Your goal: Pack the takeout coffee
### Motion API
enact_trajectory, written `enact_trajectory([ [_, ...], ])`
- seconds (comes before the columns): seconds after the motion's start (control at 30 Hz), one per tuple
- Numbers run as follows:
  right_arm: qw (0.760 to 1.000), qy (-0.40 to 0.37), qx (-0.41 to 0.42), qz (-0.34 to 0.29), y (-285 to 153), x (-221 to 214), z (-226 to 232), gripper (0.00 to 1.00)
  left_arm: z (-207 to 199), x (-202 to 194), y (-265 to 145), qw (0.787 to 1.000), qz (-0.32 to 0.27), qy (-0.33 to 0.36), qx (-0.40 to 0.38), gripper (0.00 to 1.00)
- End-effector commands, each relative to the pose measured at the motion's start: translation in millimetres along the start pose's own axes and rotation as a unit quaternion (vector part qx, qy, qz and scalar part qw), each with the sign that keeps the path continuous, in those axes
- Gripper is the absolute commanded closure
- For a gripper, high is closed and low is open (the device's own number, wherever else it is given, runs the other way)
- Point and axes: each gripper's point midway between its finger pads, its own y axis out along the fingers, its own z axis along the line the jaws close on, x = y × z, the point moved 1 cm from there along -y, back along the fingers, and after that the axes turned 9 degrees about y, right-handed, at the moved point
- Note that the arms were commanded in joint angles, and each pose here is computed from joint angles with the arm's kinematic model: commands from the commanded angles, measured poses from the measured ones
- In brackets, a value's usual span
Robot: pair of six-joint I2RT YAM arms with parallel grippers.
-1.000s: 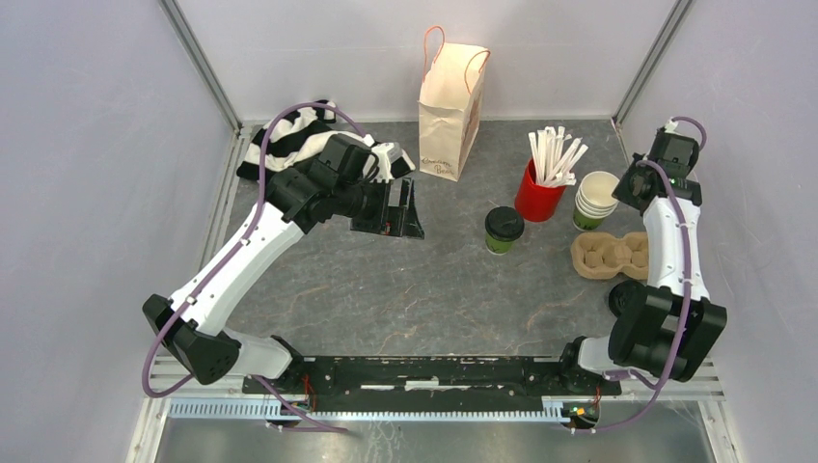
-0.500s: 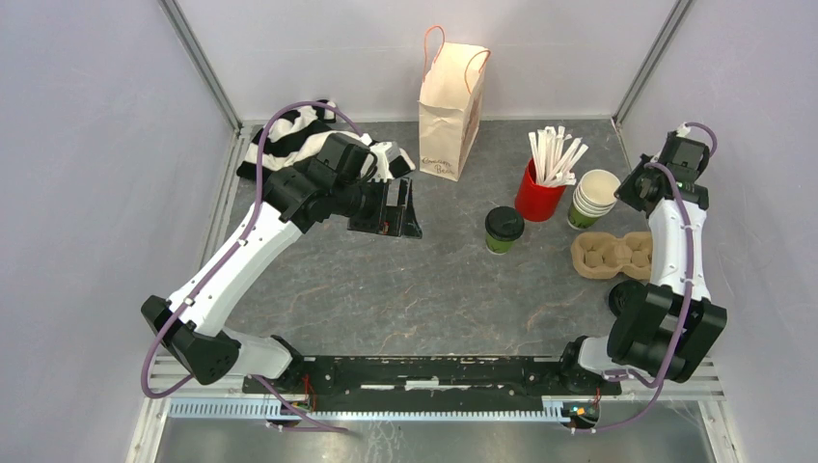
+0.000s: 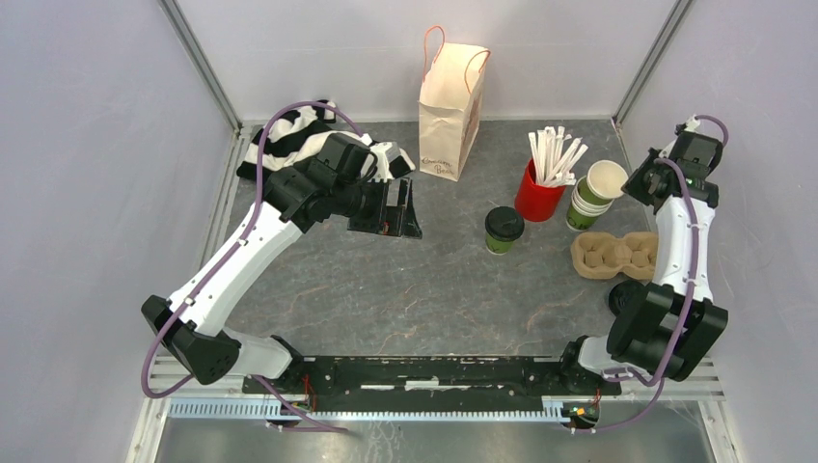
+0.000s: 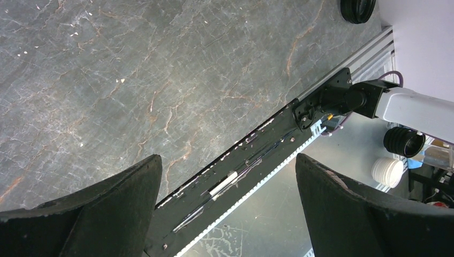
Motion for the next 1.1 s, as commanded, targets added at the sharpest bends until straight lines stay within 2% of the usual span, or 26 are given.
enact_trajectory([
  [0.0,0.998,-0.046,-0.026,-0.027,-16.1,19.1,2.7,1.00,-7.8,9.2,-8.4,0.999,-0.019,0.022,-0.015,0.00],
  [0.3,0.994,-0.042,-0.022,-0.100,-64.3,76.4,27.0,1.00,-8.6,10.4,-7.8,0.999,-0.020,0.020,-0.017,0.00],
  [0.4,0.988,-0.038,-0.021,-0.150,-94.6,103.4,36.9,1.00,-8.2,10.4,-10.8,0.999,-0.021,0.021,-0.013,0.00],
  [0.47,0.981,-0.049,0.032,-0.185,-112.5,115.7,57.7,1.00,-6.1,11.4,-13.6,1.000,-0.025,0.018,-0.003,0.00],
  [0.53,0.966,-0.076,0.153,-0.194,-126.2,110.0,99.1,1.00,-2.9,15.2,-18.8,0.999,-0.038,0.013,0.014,0.00],
  [0.63,0.927,-0.132,0.328,-0.126,-132.0,64.6,174.8,1.00,9.1,27.1,-34.4,0.994,-0.082,-0.004,0.067,0.00],
  [0.77,0.876,-0.229,0.423,0.017,-136.5,-47.8,245.2,1.00,16.3,48.6,-71.0,0.979,-0.167,-0.027,0.117,0.00],
  [0.9,0.839,-0.312,0.426,0.130,-139.7,-164.9,256.8,1.00,19.0,64.9,-120.6,0.951,-0.270,-0.043,0.147,0.00],
  [1.07,0.794,-0.421,0.367,0.241,-139.0,-293.9,223.1,1.00,14.5,73.0,-148.5,0.932,-0.330,-0.057,0.141,0.01],
])
